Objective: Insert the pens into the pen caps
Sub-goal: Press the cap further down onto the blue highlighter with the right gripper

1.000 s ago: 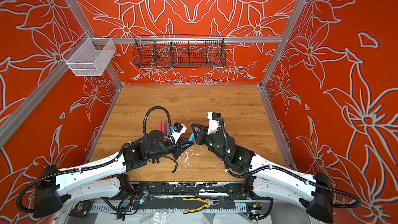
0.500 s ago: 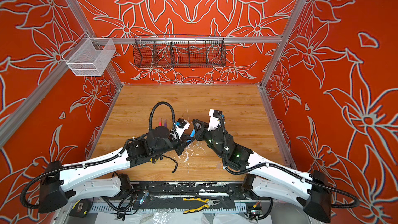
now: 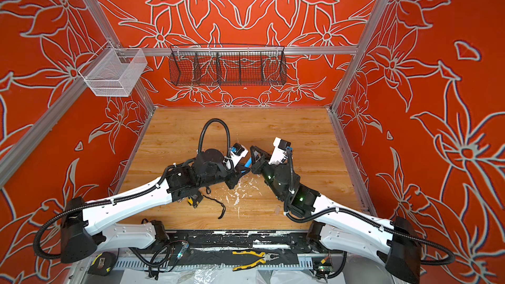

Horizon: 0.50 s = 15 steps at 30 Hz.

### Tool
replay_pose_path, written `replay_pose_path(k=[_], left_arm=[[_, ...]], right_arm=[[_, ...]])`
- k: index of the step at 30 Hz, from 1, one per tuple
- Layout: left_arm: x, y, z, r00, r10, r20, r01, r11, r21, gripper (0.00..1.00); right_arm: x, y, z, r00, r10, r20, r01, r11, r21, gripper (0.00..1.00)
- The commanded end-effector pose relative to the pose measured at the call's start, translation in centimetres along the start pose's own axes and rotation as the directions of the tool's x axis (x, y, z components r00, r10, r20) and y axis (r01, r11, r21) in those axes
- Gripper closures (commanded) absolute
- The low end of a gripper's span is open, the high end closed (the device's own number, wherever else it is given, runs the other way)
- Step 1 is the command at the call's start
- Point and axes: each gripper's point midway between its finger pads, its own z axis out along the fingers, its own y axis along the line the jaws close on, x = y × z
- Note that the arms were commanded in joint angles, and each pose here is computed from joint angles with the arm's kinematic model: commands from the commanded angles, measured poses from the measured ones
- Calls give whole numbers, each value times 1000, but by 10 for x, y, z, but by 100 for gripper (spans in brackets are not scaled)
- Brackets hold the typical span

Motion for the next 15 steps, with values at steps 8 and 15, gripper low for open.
replay_pose_path(k=[8, 15], left_arm=[[-161, 39, -41, 856, -34, 515, 95, 991, -93, 100], [-135, 40, -35, 884, -48, 465, 93, 993, -76, 100]], right_arm=[[102, 9, -26, 925, -28, -379, -20, 992, -123, 100], [75, 1, -33, 949, -72, -308, 57, 997, -56, 87]])
